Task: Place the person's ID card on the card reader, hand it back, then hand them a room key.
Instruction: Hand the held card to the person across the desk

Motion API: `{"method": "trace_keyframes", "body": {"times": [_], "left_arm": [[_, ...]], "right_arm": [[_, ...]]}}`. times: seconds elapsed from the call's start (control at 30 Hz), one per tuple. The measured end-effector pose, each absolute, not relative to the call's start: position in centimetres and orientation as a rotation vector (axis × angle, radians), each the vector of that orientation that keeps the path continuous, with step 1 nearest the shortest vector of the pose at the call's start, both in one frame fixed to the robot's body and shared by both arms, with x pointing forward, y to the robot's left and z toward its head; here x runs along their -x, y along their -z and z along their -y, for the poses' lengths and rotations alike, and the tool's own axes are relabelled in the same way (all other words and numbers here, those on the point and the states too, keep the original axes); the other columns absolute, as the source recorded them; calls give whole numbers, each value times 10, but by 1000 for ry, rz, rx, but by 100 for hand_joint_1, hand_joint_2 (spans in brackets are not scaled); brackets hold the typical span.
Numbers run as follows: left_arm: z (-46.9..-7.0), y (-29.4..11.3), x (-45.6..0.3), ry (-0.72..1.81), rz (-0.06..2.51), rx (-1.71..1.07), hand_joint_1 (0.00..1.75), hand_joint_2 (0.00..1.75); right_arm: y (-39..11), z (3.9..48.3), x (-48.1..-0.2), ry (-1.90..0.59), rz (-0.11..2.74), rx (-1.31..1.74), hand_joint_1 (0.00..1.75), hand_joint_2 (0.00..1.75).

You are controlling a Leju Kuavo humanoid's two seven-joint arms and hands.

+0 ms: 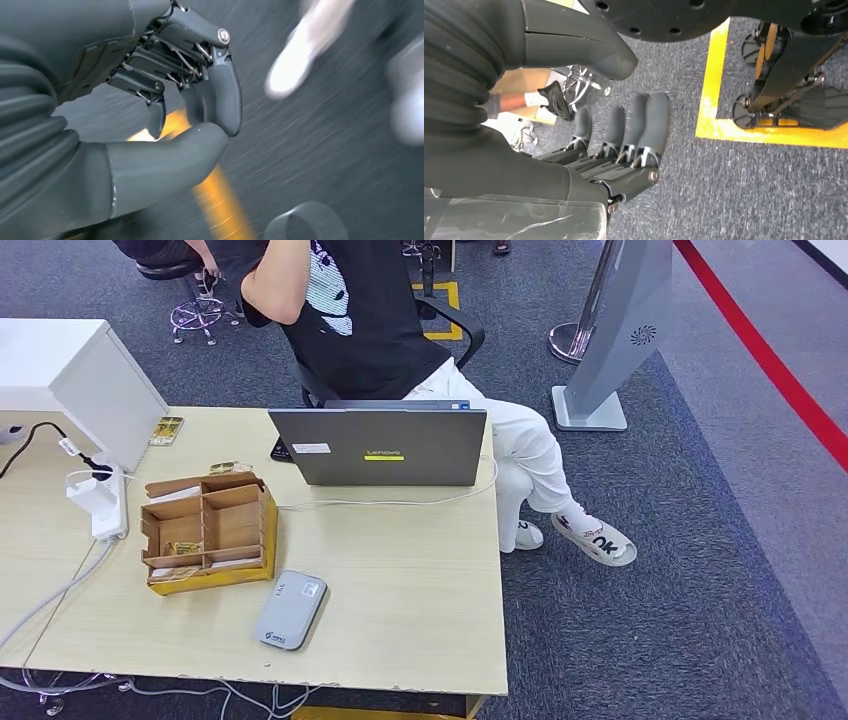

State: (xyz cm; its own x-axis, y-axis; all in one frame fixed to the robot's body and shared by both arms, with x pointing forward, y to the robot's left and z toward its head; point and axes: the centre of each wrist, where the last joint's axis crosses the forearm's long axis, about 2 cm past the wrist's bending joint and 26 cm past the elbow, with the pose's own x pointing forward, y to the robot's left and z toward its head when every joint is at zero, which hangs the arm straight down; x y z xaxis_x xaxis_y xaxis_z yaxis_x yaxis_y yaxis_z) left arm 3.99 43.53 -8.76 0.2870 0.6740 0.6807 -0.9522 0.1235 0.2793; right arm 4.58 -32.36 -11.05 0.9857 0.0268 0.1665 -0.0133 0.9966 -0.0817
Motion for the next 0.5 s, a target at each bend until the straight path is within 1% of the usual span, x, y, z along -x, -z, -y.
{"method": "trace_keyframes", "body": {"times": [0.03, 0.1, 0.17, 0.5], "left_arm": [[-429, 90, -40, -1223, 405, -668, 0, 175], [-416, 95, -41, -1157, 349, -482, 0, 175], [-404, 98, -41, -1067, 310, -383, 0, 175], [-369, 106, -29, -692, 264, -264, 0, 175]], "right_arm": [[110, 324, -46, -28, 168, 77, 0, 175], [110, 324, -46, -50, 167, 67, 0, 175], [111, 324, -44, -70, 167, 58, 0, 175], [112, 322, -31, -50, 188, 60, 0, 175]]}}
